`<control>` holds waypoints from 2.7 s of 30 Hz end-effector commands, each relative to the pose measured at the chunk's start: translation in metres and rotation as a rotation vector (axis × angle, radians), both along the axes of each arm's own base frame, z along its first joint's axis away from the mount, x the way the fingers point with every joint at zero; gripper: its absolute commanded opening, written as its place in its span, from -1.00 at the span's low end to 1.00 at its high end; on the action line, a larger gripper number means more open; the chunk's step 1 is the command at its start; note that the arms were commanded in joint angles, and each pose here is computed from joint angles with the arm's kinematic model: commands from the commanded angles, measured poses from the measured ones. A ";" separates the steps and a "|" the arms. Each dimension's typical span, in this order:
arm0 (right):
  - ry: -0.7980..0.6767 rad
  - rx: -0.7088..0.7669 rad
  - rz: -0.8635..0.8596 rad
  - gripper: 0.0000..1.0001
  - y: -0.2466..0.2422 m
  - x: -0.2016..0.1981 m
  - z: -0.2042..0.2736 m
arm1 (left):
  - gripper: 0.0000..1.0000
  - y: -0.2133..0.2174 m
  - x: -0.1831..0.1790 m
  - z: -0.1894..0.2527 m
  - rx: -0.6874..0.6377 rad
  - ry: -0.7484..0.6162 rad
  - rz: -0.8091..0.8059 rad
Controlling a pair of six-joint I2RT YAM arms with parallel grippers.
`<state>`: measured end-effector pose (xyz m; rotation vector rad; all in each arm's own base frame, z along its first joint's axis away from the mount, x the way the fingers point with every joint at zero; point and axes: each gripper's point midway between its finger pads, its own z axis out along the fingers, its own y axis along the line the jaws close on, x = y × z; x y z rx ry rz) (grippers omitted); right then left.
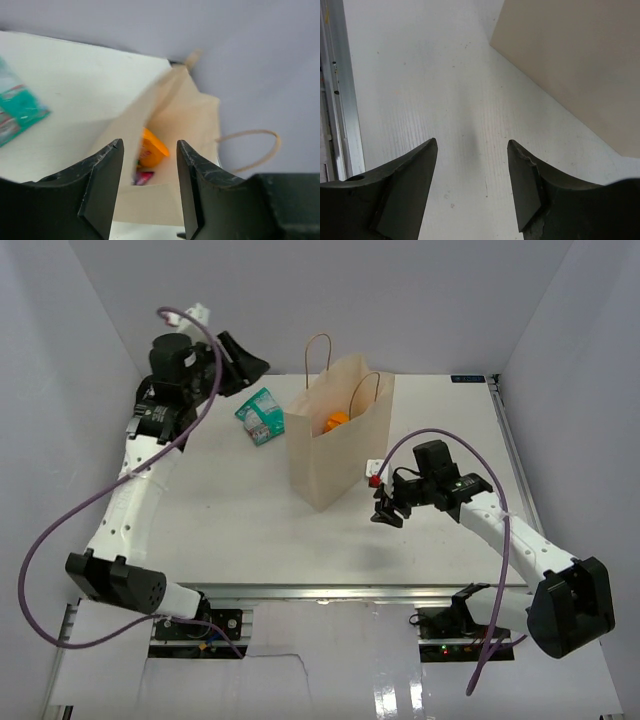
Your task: Place the snacks into the paper bag
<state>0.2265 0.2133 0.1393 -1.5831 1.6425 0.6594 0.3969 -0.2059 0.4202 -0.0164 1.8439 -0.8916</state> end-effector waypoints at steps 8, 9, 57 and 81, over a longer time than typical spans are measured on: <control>0.070 0.095 -0.120 0.39 -0.008 0.018 0.021 | 0.55 0.145 0.057 -0.125 -0.217 0.267 0.386; 0.108 0.121 -0.154 0.40 -0.009 0.021 0.027 | 0.58 0.146 0.066 -0.131 -0.231 0.259 0.373; 0.004 0.333 -0.165 0.49 -0.023 0.080 0.138 | -0.03 0.158 0.247 -0.358 0.436 -0.093 -0.002; -0.066 0.409 -0.195 0.50 -0.029 0.092 0.182 | -1.00 0.181 0.235 -0.262 0.103 0.016 0.281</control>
